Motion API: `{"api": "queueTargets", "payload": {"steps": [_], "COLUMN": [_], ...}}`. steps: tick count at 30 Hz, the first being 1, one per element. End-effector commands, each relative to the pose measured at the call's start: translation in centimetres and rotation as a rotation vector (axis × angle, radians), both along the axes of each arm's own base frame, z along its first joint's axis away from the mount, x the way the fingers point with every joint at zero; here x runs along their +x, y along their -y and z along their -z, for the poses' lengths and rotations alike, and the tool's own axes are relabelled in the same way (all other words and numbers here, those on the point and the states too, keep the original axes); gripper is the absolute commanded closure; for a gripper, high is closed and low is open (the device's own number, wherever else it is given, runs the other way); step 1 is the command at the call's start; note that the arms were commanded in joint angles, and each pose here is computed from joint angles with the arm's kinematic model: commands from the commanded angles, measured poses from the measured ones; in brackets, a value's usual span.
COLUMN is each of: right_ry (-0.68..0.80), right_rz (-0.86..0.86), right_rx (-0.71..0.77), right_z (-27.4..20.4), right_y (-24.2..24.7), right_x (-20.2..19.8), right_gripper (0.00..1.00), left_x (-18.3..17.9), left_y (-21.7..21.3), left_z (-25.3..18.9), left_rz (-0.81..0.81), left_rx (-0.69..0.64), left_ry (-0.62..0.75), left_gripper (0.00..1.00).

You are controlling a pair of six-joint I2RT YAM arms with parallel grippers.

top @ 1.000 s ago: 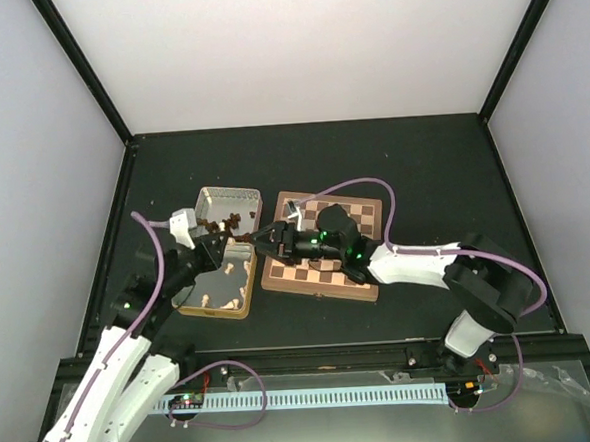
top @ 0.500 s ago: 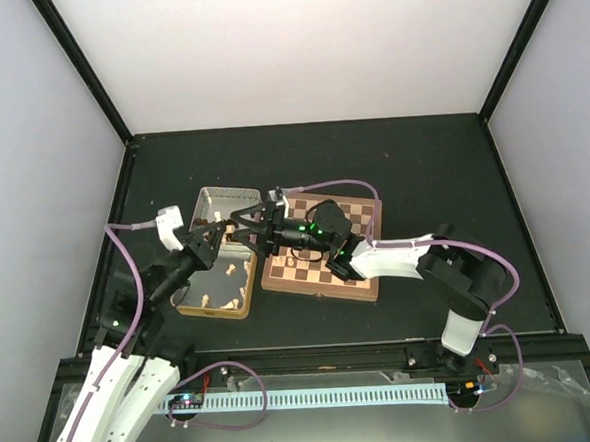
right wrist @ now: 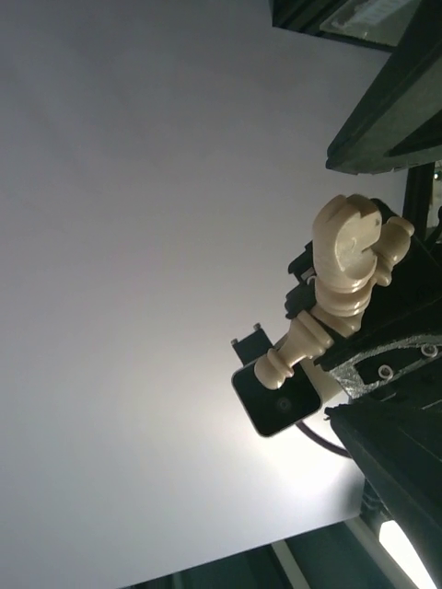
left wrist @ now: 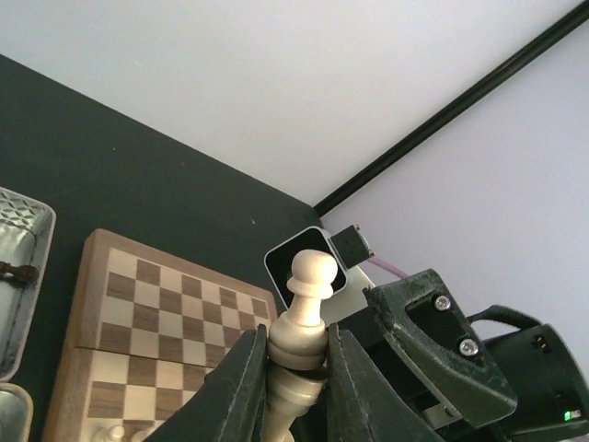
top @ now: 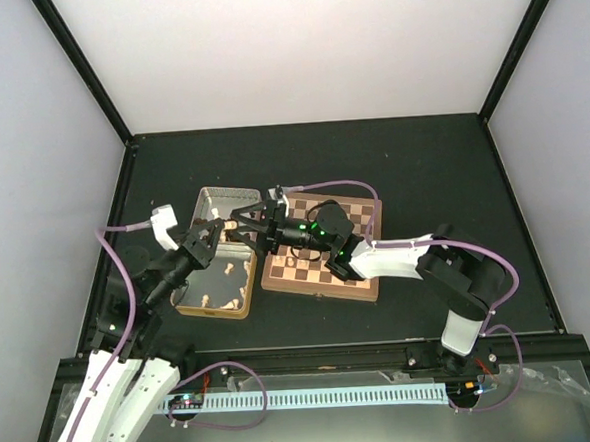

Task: Set up the chess pieces on the board
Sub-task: Pick up the chess piece from the storage box.

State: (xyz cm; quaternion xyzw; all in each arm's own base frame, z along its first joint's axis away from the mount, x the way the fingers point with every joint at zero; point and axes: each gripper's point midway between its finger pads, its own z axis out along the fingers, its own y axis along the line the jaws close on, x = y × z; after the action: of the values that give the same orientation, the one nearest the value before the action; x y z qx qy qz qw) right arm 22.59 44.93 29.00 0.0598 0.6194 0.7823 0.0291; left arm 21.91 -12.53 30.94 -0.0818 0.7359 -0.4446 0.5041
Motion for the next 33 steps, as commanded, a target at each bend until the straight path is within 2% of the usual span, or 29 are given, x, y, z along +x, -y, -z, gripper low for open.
{"api": "queueTargets", "payload": {"steps": [1,8,19,22,28,33], "right_ry": [0.052,0.062,0.087,0.093,0.106,0.123], "right_rz": [0.046,0.101,0.129,0.111,0.080,0.064], "right_rx": [0.085,0.125,0.142,0.150,0.150,0.162], "right_z": [-2.4,-3.0,-3.5,-3.8,-4.2,-4.7], "right_y": [0.5,1.9,2.9,2.7,2.5,2.6], "right_x": [0.2,0.4,0.2,0.0,-0.6,-1.0], "right_gripper": [0.33,0.39,0.59,0.59,0.53,0.60], "left_x": [-0.8,-0.9,-0.7,-0.7,-0.6,-0.5], "left_y": [0.0,1.0,1.2,1.2,1.2,1.3], "left_z": [-3.3,-3.2,-2.4,-2.5,-2.3,-2.2], "left_rz": [0.013,0.065,0.071,0.073,0.072,0.075], "left_rx": [-0.116,-0.197,-0.210,-0.209,-0.208,-0.209], "left_ry": [0.010,-0.040,-0.061,-0.060,-0.061,-0.065], "left_gripper": [0.97,0.97,0.97,0.97,0.97,0.97]}}
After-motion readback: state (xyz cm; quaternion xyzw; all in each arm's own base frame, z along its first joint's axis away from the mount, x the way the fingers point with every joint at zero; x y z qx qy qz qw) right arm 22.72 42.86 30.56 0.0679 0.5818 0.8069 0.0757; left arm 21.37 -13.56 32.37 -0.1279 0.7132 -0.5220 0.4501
